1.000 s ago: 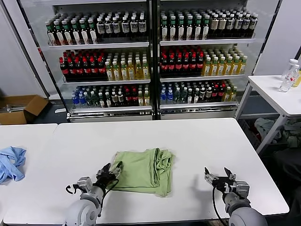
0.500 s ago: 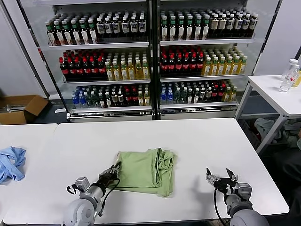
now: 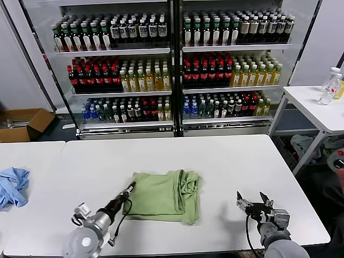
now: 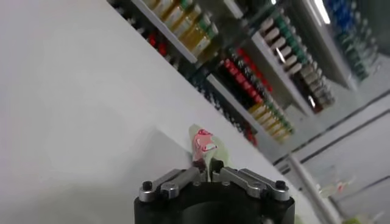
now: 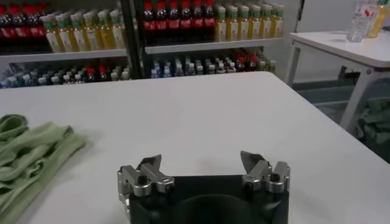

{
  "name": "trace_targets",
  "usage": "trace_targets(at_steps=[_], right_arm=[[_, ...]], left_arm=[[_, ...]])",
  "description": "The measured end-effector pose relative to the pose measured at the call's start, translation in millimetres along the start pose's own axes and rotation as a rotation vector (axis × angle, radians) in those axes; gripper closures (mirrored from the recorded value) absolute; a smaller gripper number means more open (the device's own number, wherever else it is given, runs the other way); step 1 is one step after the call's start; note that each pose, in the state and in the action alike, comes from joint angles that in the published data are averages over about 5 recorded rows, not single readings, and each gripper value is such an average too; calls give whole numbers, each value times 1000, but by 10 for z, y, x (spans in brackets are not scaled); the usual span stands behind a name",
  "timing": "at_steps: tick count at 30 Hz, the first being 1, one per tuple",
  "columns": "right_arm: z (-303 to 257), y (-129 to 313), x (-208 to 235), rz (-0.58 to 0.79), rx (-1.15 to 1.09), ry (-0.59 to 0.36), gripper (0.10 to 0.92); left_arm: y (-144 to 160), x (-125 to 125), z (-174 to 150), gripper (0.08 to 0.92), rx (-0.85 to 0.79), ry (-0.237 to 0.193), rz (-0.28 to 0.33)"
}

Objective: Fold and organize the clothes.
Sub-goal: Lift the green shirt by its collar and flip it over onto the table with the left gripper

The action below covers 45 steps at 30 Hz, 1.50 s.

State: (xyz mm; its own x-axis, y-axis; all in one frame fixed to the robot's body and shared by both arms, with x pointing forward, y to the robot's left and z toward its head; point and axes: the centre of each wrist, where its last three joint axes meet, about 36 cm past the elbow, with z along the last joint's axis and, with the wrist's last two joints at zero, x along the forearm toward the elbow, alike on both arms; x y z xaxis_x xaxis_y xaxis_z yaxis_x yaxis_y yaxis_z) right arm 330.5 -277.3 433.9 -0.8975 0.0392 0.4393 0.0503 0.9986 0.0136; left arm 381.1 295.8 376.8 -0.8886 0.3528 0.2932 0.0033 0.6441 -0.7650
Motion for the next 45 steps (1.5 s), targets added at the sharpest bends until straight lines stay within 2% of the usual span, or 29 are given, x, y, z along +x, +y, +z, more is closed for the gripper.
trace_targets(at_steps=[6, 13, 16, 19, 23, 29, 33, 38, 41, 45], right_arm=[[0, 11, -38, -11, -5, -6, 200], [-13, 67, -71, -29, -8, -13, 200], [-17, 79, -62, -33, -10, -15, 200], [-24, 77, -40, -35, -11, -17, 200], [-40, 64, 4, -34, -20, -22, 200], [-72, 37, 82, -25, -32, -33, 200], [-90, 7, 133, -18, -35, -40, 200], [-115, -18, 175, -12, -42, -49, 200], [-122, -19, 179, -14, -44, -52, 200], [-135, -19, 170, -23, -40, -58, 200]], left_arm=[[106, 420, -487, 898, 18, -117, -24], [-12, 944, -1156, 898, -108, -289, -55], [-146, 1041, -1260, 898, -180, -330, -58], [-298, 1024, -1220, 898, -255, -342, -62], [-473, 813, -952, 898, -338, -308, -76], [-766, 265, -251, 898, -414, -182, -64], [-1071, -135, 195, 898, -409, -122, -18], [-1505, -604, 672, 898, -421, -70, 62], [-1658, -833, 935, 886, -466, -45, 75], [-1764, -1030, 1206, 798, -541, -33, 76]])
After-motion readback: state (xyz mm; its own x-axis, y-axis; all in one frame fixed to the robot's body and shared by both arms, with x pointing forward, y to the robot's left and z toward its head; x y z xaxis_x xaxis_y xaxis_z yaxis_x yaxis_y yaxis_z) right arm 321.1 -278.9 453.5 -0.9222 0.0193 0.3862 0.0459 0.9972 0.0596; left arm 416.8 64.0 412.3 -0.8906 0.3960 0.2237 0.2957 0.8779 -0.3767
